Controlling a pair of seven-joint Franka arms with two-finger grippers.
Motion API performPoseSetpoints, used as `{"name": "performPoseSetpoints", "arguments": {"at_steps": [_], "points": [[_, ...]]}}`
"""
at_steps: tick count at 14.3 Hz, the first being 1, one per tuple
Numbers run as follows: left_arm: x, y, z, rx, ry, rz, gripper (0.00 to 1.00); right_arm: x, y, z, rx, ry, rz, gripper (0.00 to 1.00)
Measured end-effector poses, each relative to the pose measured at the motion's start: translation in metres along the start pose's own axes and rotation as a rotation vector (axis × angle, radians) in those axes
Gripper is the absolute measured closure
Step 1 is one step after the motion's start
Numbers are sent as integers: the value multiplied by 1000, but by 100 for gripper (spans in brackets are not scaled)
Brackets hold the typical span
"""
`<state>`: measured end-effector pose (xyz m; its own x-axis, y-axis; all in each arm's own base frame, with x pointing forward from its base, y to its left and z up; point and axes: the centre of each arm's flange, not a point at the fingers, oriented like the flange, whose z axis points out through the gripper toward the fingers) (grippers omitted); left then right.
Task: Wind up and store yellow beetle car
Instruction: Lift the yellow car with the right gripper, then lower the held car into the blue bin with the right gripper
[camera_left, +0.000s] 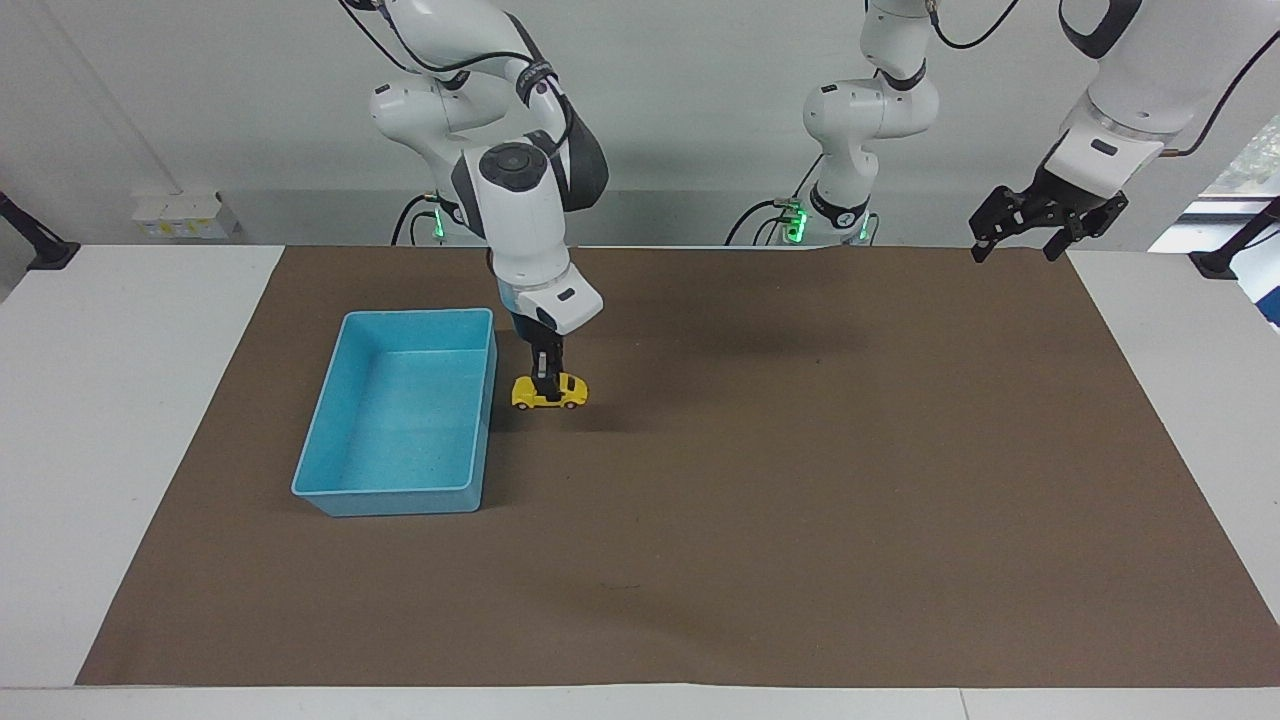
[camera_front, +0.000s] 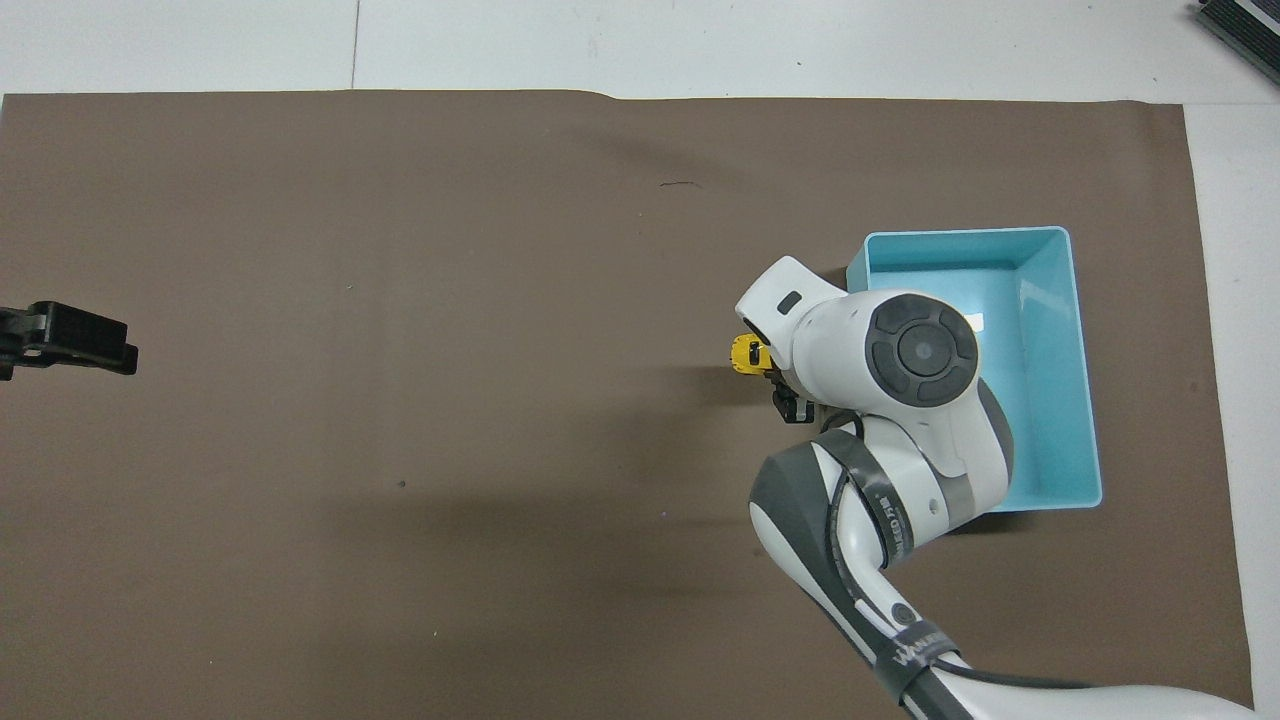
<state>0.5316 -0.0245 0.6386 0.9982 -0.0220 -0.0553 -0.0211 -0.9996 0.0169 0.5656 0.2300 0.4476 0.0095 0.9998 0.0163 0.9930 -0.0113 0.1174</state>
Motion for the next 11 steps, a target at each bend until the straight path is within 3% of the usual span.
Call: {"name": "performPoseSetpoints", "arguments": {"at_steps": [5, 11], "points": [[0, 0, 0, 0, 0, 0, 0, -59, 9, -22, 61, -35, -34, 56], [0, 0, 0, 0, 0, 0, 0, -140, 3, -9, 169, -55, -104, 56]]}}
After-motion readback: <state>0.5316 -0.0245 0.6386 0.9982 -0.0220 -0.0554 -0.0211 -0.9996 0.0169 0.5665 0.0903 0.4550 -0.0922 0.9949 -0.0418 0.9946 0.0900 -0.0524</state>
